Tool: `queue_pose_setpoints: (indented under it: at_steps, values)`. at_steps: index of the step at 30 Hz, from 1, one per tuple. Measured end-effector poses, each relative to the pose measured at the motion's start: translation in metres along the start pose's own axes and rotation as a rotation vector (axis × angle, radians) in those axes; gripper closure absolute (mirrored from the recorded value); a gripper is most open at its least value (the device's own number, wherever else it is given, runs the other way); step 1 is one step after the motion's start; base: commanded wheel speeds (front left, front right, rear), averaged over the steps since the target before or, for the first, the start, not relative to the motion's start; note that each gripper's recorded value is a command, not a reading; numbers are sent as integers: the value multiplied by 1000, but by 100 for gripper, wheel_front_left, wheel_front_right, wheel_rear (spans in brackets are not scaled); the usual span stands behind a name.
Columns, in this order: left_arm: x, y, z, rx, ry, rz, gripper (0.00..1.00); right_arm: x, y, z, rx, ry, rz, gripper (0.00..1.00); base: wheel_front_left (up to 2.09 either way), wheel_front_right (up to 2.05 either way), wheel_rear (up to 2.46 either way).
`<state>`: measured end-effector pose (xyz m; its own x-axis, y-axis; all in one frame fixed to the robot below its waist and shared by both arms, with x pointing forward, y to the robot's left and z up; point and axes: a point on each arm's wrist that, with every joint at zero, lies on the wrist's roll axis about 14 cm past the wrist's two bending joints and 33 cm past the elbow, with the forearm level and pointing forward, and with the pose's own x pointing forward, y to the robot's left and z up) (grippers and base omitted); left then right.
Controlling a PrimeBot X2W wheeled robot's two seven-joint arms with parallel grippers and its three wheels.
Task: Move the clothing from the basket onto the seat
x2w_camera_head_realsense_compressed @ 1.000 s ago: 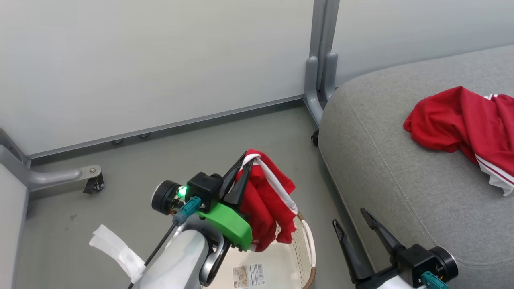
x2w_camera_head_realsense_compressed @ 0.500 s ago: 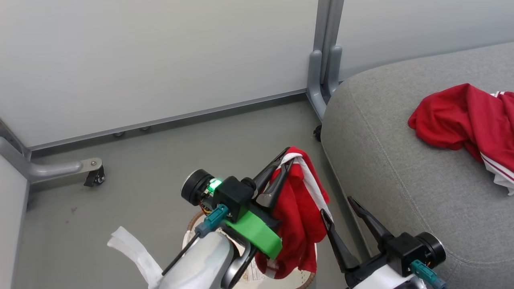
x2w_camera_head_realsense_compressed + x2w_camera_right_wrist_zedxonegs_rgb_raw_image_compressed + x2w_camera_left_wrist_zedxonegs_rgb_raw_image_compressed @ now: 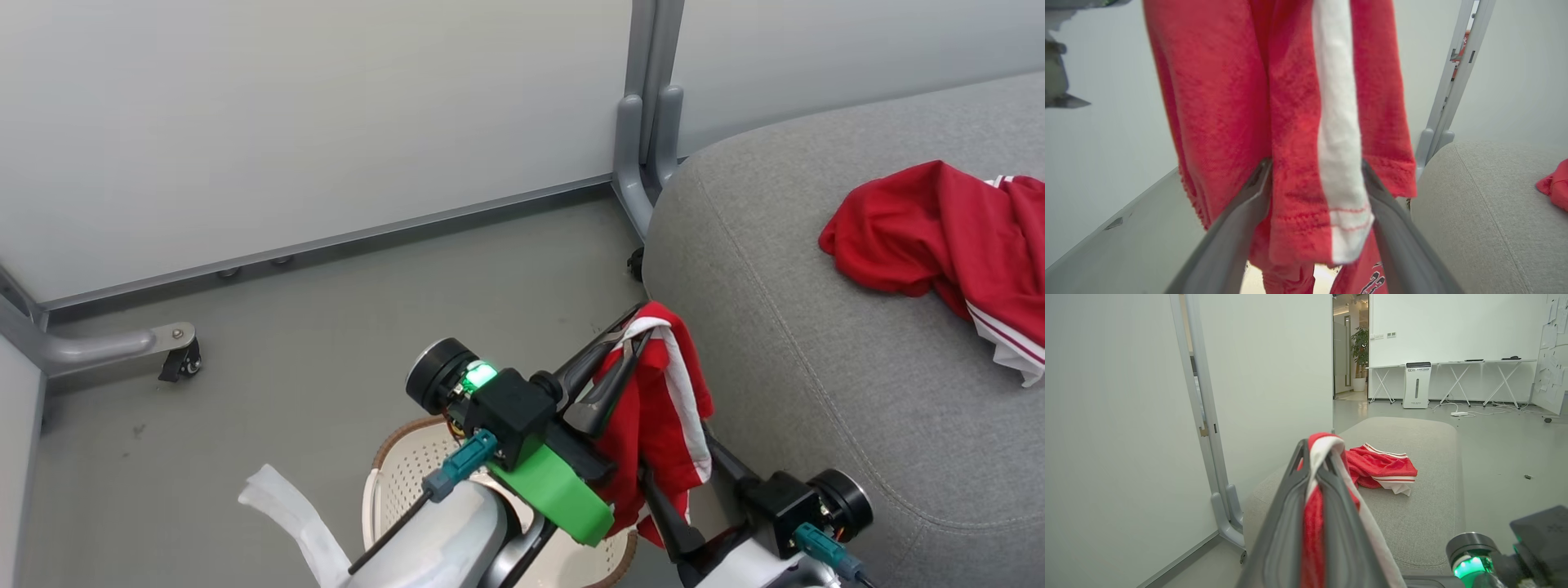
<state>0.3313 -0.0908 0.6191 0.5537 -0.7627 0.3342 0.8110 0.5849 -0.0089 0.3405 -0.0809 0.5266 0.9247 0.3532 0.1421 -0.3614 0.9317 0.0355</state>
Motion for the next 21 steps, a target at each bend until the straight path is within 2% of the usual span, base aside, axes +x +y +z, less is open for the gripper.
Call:
queue_pose_setpoints:
  at_steps: [1, 2, 18, 19, 20, 21]
  values:
    - [1, -1, 0, -4, 2, -3, 100, 0, 2, -2, 2, 7, 8, 72, 0, 0, 0]
    - [1, -2, 0, -6, 1, -5, 100, -1, 5, -4, 5, 13, 18, 100, 0, 0, 0]
    - [-3, 3, -7, 5, 39, 10, 100, -5, 7, -8, 14, 27, 45, 100, 0, 0, 0]
    - [-3, 3, -7, 5, 40, 10, 96, -5, 7, -7, 15, 27, 44, 100, 0, 0, 0]
    - [-3, 3, -8, 4, 41, 10, 39, -5, 6, -7, 16, 26, 43, 100, 0, 0, 0]
    - [-4, 2, -8, 2, 42, 9, 0, -5, 5, -7, 17, 26, 40, 100, 0, 0, 0]
